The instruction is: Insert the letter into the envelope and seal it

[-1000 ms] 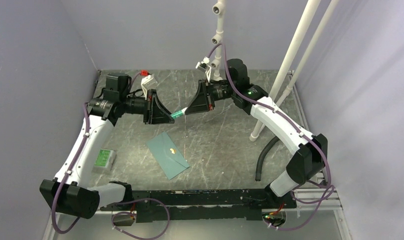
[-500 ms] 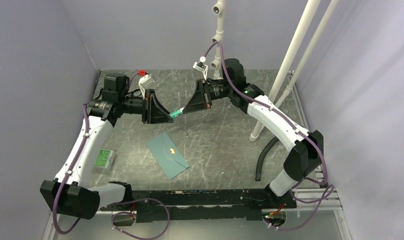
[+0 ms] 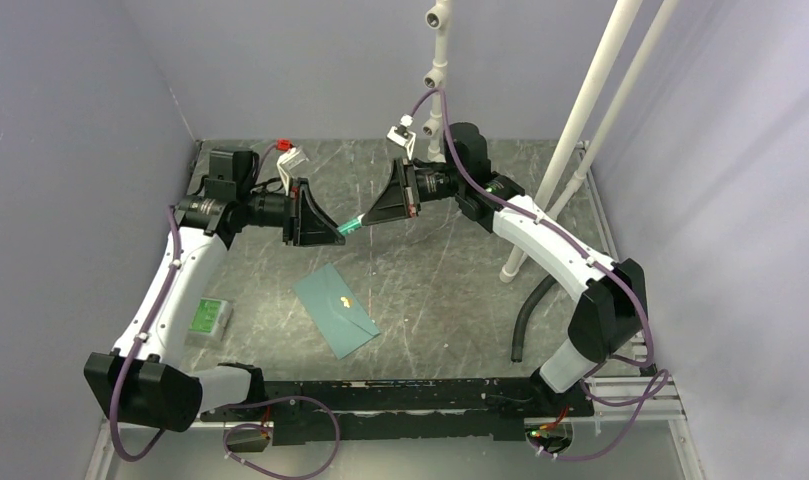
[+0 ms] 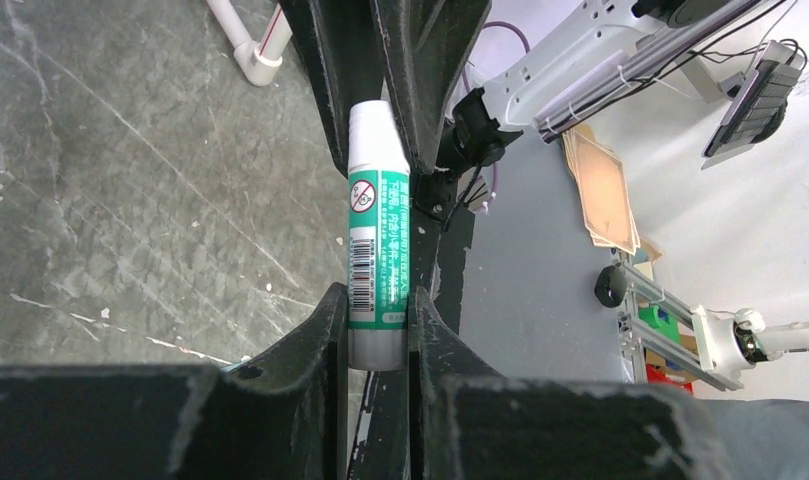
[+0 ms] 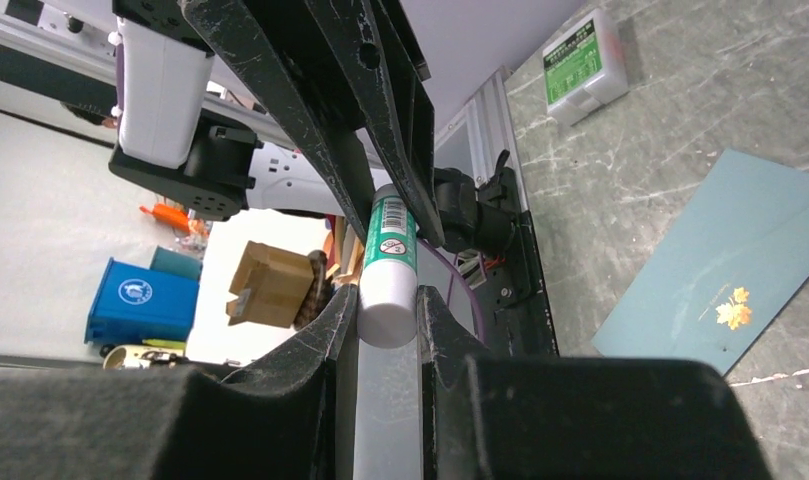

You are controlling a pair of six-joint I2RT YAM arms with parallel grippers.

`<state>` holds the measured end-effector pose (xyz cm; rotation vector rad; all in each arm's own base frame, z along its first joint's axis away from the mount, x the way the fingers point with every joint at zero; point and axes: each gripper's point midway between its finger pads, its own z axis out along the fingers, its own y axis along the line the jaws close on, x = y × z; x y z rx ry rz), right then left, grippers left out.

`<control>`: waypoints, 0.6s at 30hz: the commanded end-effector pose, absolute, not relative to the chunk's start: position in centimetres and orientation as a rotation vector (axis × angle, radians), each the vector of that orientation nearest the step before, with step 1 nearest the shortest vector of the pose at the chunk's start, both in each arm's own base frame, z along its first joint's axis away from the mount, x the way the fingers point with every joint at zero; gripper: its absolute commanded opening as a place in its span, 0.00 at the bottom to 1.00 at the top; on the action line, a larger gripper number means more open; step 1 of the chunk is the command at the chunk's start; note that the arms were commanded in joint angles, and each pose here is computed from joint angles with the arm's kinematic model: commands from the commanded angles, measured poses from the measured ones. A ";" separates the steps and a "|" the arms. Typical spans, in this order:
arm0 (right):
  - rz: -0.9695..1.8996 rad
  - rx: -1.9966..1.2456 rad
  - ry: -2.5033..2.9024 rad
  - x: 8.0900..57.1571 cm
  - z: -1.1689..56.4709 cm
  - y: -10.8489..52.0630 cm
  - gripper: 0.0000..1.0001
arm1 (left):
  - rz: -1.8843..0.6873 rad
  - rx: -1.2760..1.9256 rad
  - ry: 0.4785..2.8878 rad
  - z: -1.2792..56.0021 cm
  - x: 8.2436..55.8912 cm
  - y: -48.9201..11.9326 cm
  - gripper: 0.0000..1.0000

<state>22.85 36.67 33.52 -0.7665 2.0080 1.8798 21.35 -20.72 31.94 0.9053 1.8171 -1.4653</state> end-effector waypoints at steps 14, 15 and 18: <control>2.062 -1.010 2.020 15.1 31.4 42.3 0.00 | -1.458 1.179 1.412 37.2 22.2 -23.0 0.02; 2.063 -1.003 2.029 15.1 31.3 42.3 0.00 | -1.456 1.176 1.413 37.1 22.3 -23.0 0.02; 2.046 -0.952 2.072 16.1 31.0 41.9 0.00 | -1.437 1.165 1.422 37.1 22.3 -22.9 0.03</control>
